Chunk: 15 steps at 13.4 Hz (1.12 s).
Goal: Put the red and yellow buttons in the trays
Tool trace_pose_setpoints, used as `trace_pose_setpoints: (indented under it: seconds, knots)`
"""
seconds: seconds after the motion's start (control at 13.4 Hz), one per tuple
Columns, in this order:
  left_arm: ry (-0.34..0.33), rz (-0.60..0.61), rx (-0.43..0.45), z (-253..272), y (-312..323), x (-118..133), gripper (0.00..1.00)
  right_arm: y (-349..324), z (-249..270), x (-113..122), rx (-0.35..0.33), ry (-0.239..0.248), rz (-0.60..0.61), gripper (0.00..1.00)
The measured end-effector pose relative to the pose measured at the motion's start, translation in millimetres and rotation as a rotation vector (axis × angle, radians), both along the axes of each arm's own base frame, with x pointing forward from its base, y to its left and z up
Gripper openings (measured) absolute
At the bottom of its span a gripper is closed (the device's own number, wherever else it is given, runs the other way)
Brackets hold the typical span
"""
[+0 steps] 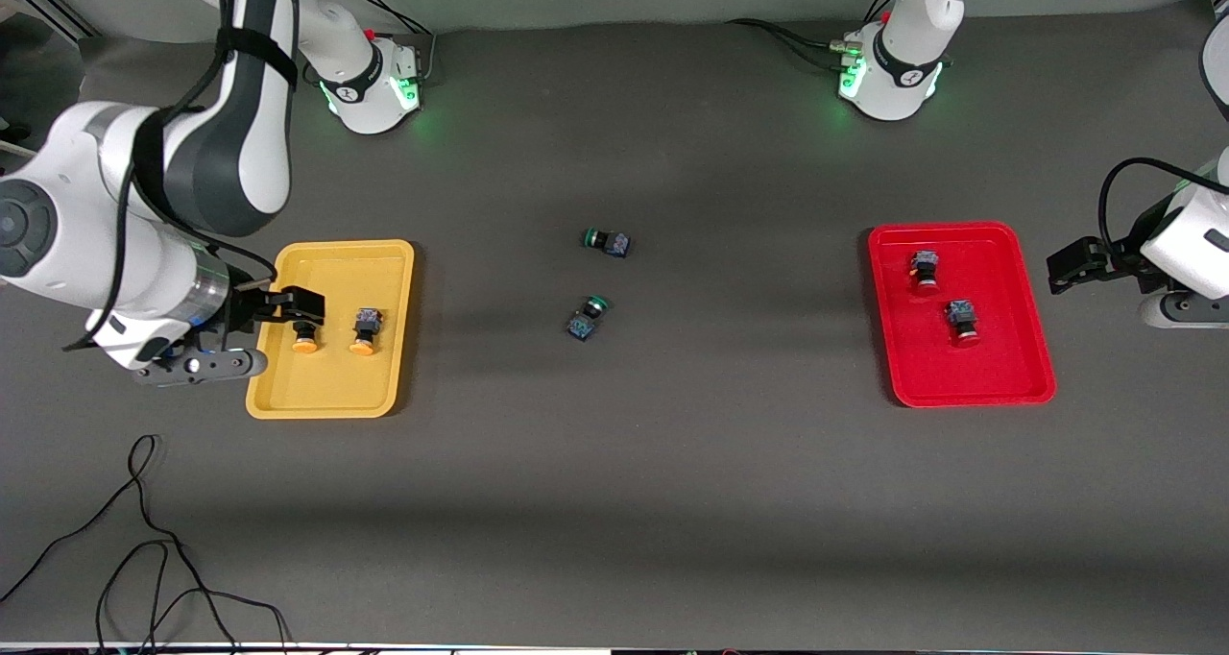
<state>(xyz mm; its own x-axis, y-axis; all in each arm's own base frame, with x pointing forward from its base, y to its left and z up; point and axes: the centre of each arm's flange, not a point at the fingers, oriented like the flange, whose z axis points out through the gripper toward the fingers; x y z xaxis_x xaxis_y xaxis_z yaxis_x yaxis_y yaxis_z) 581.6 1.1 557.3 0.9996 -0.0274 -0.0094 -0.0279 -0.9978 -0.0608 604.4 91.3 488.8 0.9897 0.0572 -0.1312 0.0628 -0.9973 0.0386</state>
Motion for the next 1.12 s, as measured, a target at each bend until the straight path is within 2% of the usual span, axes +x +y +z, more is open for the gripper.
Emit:
trace_pose_setpoints:
  seconds: [0.15,0.3,0.6,0.9,1.12]
  knots:
    - [-0.001,0.000,0.000,0.3,-0.1,0.1,1.00,-5.0,3.4,-1.5,-0.027,0.026,-0.035,1.00]
    - [-0.001,-0.001,0.000,0.1,-0.7,0.2,1.00,-23.9,11.8,-2.7,-0.020,0.036,-0.076,1.00]
    - [-0.002,-0.003,0.000,-0.8,-1.5,0.8,1.00,-72.8,59.7,-18.6,0.079,-0.015,-0.137,1.00]
    - [-0.007,-0.006,0.000,-0.4,-3.4,1.3,1.00,-104.2,89.2,-34.0,0.061,-0.058,-0.156,1.00]
    - [-0.008,-0.007,0.000,-0.3,-4.0,1.4,1.00,-107.9,92.4,-36.6,0.058,-0.063,-0.154,1.00]
